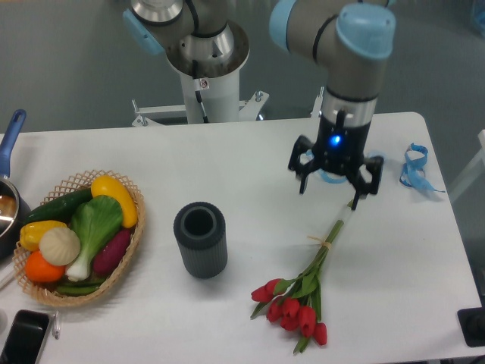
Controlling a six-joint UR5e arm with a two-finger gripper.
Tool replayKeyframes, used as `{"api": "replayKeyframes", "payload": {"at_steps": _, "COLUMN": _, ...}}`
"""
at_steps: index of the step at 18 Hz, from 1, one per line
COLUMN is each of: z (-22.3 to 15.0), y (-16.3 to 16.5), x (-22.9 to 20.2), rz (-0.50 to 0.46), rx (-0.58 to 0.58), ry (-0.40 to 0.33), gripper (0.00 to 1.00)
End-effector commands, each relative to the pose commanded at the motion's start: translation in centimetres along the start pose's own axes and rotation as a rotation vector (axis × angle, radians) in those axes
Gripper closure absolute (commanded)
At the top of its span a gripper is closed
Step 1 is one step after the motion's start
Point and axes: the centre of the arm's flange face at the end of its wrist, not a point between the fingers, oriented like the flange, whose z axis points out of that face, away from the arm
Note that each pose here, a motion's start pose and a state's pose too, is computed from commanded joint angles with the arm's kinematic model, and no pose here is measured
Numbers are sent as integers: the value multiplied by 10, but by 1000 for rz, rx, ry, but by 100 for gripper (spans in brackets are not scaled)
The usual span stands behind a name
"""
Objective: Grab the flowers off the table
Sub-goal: 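Lower the open gripper down onto the tulip stems near the flower heads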
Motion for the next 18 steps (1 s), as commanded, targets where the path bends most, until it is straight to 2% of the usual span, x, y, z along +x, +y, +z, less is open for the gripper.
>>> {"api": "replayKeyframes", "payload": {"at_steps": 2, "z": 13, "y": -10, "x": -4, "rz": -12, "rx": 20, "ry": 11, "gripper": 0}}
{"api": "replayKeyframes", "payload": {"at_steps": 3, "z": 17, "y": -14, "x": -8, "rz": -48, "rx": 28, "ry": 7, "gripper": 0}}
{"api": "replayKeyframes", "payload": {"at_steps": 5, "z": 42, "y": -14, "x": -19, "rz": -74, "rx": 27, "ry": 3, "gripper": 0}}
{"api": "replayKeyframes", "payload": {"at_steps": 13, "z": 93, "y": 6, "x": -31, "rz": -96, "rx": -7, "ry": 48, "gripper": 0}}
{"api": "replayKeyframes", "payload": {"at_steps": 18, "z": 121, "y": 13, "x": -52, "rz": -11, "rx": -15, "ry": 59, "gripper": 0}}
